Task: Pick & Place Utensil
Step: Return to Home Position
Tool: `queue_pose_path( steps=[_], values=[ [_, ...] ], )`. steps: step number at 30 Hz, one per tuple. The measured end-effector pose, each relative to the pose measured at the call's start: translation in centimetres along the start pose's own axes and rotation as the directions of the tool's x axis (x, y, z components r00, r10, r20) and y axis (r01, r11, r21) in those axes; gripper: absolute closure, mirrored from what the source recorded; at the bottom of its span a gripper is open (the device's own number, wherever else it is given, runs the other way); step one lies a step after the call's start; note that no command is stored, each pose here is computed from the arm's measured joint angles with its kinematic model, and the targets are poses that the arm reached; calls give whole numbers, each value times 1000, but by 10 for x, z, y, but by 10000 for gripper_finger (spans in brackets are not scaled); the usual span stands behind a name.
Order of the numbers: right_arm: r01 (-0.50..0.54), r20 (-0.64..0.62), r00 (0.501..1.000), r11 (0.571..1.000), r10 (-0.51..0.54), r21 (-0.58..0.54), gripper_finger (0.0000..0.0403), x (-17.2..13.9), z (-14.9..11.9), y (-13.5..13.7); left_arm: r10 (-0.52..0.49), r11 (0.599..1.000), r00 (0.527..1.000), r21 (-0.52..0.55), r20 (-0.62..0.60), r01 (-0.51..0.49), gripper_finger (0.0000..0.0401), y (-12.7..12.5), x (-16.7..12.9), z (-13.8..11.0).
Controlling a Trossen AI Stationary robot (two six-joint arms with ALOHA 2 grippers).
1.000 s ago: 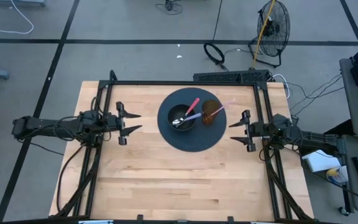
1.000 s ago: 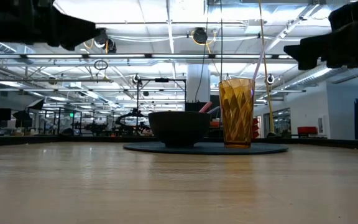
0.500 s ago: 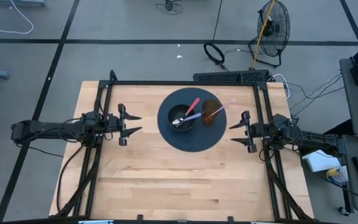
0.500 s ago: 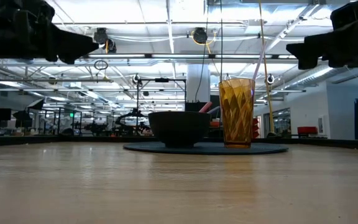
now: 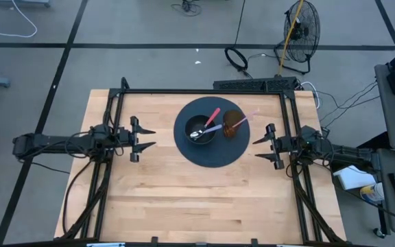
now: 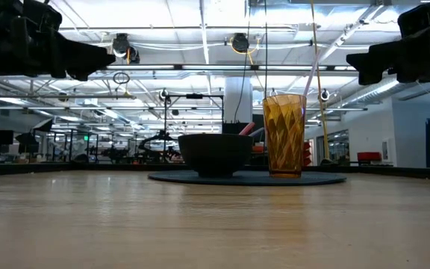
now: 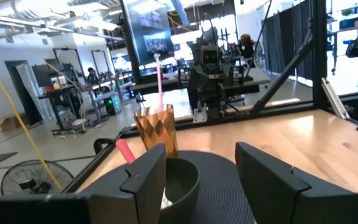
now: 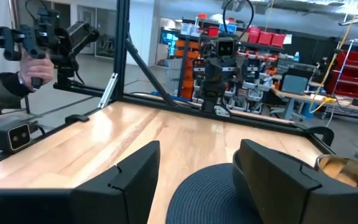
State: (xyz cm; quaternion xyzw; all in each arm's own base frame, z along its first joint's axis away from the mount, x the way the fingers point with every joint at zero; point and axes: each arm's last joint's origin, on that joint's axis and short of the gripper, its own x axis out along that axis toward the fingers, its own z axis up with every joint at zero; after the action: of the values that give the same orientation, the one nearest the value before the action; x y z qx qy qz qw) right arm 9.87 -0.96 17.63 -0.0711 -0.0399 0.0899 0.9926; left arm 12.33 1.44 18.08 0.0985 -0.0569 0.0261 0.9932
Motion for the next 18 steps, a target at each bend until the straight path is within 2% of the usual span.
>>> queue_pose_path(
  steps=[4, 10, 18],
  values=[
    [1, 9, 1000, 1000, -1, -3, 188, -2, 1, 1, -3, 1000, 1000, 3, -17, 3, 201, 0, -3, -1],
    [1, 20, 1000, 1000, -1, -4, 187, -4, 1, 2, 7, 1000, 999, 17, 37, -8, 201, 0, -10, 6],
    [0, 9, 1000, 1000, 0, -2, 190, -4, 0, 2, 4, 1000, 1000, 8, 22, -5, 201, -1, -20, 5]
  ],
)
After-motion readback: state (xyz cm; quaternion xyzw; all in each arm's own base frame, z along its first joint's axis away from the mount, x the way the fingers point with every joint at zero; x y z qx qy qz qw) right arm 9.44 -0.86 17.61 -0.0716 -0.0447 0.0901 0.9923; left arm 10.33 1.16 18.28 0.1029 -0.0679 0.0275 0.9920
